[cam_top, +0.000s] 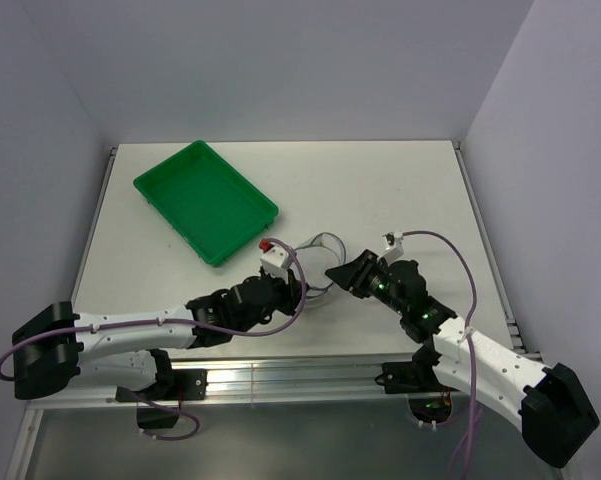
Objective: Place the bra in the laundry bag and zip it closed
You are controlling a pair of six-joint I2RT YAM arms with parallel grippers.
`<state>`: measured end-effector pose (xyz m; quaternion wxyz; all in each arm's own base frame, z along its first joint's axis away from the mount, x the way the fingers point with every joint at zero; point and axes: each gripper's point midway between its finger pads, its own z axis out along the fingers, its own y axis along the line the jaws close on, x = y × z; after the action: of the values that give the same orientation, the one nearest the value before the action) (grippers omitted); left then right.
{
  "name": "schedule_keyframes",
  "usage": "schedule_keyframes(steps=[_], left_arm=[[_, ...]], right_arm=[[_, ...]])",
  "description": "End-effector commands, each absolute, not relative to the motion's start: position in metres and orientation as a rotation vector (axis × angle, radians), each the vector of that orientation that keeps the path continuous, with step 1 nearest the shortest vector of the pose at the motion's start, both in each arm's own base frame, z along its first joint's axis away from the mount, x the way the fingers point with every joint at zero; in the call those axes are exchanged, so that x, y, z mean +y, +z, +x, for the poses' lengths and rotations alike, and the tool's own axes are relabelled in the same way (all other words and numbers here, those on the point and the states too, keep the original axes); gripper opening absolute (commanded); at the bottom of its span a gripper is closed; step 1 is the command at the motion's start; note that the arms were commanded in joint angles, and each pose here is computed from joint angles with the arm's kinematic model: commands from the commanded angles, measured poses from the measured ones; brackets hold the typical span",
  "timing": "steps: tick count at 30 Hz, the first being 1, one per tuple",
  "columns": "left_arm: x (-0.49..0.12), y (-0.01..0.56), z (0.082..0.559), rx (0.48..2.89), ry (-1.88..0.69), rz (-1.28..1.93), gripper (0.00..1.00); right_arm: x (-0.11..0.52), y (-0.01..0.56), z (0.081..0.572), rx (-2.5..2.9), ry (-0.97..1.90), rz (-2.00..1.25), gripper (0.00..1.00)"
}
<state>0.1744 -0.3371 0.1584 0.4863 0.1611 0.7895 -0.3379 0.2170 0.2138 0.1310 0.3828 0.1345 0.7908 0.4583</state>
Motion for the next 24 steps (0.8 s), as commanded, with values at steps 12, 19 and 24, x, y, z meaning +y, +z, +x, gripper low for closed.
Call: schedule_keyframes(steps=[12, 19, 24], left_arm=[[-0.343, 0.202, 0.221, 1.857, -0.740, 0.310, 0.14], [-0.334, 0.229, 0.164, 1.870, -0.840, 0.221, 0.63], [-0.344, 0.214, 0.131, 1.924, -0.876, 0.136, 0.48]], right_arm=[[0.212, 0.160, 0.223, 1.854, 1.276, 0.441, 0.00], [0.209, 0.162, 0.234, 1.805, 1.272, 0.500, 0.00], [0.209, 0.168, 0.237, 1.776, 1.283, 0.517, 0.00]])
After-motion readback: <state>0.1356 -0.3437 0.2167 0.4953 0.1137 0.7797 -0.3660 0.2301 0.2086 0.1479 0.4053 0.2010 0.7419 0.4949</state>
